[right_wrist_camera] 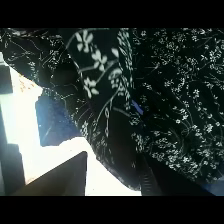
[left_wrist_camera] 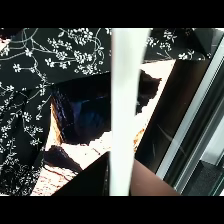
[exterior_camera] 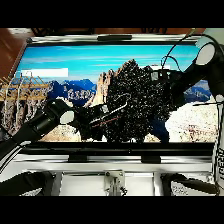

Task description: Fold the shirts.

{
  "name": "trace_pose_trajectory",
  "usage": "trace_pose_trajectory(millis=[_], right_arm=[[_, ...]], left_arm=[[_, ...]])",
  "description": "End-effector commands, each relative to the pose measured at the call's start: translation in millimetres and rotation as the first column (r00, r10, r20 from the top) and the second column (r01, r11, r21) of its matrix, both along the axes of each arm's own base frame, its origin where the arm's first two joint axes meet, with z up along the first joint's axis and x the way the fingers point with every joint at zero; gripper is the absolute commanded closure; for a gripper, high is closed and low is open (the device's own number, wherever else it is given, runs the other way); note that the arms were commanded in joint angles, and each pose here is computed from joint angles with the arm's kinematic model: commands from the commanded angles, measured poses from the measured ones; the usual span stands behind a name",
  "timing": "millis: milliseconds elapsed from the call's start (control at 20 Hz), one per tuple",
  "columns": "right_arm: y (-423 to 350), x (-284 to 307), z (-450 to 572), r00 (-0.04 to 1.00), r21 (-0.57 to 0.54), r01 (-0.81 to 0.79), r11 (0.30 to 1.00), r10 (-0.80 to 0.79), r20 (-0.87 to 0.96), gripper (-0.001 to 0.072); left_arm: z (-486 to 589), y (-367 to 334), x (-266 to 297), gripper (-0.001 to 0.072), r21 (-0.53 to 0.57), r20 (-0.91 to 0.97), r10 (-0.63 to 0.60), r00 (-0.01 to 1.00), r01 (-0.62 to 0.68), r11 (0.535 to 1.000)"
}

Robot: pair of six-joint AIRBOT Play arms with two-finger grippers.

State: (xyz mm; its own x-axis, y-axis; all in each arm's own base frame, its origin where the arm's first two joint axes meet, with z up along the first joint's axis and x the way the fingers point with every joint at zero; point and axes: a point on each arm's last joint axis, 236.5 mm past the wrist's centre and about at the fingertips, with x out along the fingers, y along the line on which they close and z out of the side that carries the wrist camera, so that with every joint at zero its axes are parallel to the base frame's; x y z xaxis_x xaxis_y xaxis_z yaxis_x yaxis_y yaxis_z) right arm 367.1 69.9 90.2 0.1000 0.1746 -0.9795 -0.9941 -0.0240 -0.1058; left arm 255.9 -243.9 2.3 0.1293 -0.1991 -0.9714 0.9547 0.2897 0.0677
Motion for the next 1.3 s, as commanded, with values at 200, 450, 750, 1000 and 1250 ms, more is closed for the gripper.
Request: trace_pose_trajectory(millis=[200,450,750,1000,1250], right_arm=[[19.5,2.7,-15.1,0.999,0.049,-0.032,0.998,0.034,-0.024,0.0284],[20.9,-5.0,-27.7,0.994,0.053,-0.004,0.999,0.01,-0.106,0.0439],[24.2,-9.6,-30.8,0.991,0.067,-0.006,0.998,0.015,-0.135,0.0342],[30.7,-5.7,-29.2,0.991,0.094,0.037,0.995,-0.025,-0.13,0.021],[26.2,-21.5,-28.9,0.981,0.073,0.037,0.997,-0.022,-0.194,0.0646]], left_arm=[[1.0,-1.9,3.5,0.0661,-0.009,0.014,0.001,1.0,-0.001,1.0],[3.5,-7.9,10.7,0.0662,-0.035,0.045,0.004,0.999,-0.003,0.999],[6.2,-13.2,17.3,0.0662,-0.06,0.073,0.009,0.997,-0.004,0.998],[6.2,-13.2,17.3,0.0662,-0.06,0.073,0.009,0.997,-0.004,0.998],[5.6,-5.8,22.9,0.066,-0.026,0.1,0.001,0.995,0.002,1.0]])
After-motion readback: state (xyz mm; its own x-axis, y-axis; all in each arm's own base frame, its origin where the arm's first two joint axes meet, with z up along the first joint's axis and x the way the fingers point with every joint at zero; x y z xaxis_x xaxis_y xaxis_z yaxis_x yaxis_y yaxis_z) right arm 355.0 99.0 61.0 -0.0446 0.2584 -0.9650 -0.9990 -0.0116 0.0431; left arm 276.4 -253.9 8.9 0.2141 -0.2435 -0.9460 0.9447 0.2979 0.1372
